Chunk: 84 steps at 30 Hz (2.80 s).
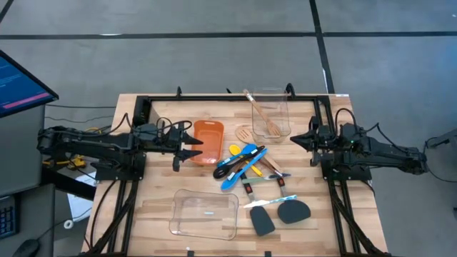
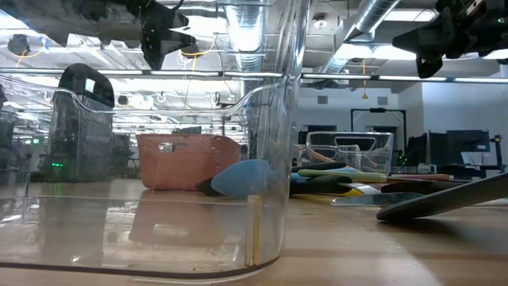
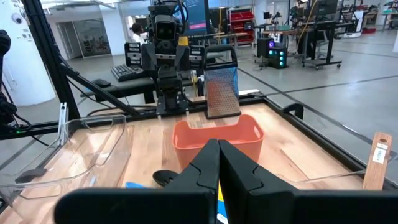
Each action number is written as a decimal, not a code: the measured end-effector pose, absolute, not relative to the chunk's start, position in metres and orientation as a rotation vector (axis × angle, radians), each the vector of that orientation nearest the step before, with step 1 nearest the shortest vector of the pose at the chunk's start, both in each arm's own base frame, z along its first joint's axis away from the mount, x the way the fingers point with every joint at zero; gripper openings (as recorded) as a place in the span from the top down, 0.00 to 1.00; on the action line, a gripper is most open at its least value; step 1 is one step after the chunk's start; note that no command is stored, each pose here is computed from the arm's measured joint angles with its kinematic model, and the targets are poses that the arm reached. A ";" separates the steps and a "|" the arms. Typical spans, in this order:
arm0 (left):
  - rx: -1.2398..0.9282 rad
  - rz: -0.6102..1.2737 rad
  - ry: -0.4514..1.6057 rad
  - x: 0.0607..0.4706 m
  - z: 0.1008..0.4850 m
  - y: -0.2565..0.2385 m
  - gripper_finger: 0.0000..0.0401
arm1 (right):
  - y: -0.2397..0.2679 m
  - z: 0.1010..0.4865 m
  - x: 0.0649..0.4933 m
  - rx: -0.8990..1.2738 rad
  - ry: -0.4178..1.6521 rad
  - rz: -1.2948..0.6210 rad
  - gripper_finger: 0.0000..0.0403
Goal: Pick & Place Kitchen Items
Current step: Put the black spatula into the top transparent bin
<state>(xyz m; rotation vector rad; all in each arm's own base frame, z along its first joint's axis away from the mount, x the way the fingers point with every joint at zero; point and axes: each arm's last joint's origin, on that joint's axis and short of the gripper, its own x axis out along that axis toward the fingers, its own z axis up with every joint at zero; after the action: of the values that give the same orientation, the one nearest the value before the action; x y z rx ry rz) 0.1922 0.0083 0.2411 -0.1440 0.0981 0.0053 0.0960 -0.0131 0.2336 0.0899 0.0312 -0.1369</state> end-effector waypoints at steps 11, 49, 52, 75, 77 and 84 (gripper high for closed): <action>-0.144 0.005 0.091 0.192 0.242 0.008 0.58 | -0.013 0.234 0.096 0.082 0.032 -0.138 1.00; -0.143 -0.006 -0.066 0.193 0.257 0.008 0.58 | -0.013 0.233 0.096 0.075 0.038 -0.138 1.00; -0.143 -0.007 -0.078 0.192 0.258 0.008 0.58 | -0.013 0.233 0.096 0.075 0.038 -0.138 1.00; -0.143 -0.007 -0.083 0.192 0.259 0.008 0.58 | -0.013 0.232 0.096 0.073 0.047 -0.138 1.00; -0.143 -0.007 -0.084 0.192 0.259 0.008 0.58 | -0.013 0.232 0.096 0.073 0.046 -0.138 1.00; -0.142 -0.008 -0.088 0.192 0.259 0.008 0.58 | -0.013 0.232 0.096 0.074 0.046 -0.138 1.00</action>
<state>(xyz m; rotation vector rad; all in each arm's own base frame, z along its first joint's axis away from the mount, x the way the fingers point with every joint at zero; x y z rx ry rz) 0.1923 0.0084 0.2590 -0.1424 -0.0879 -0.0076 0.0959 -0.0132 0.2323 0.0737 0.0464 -0.1383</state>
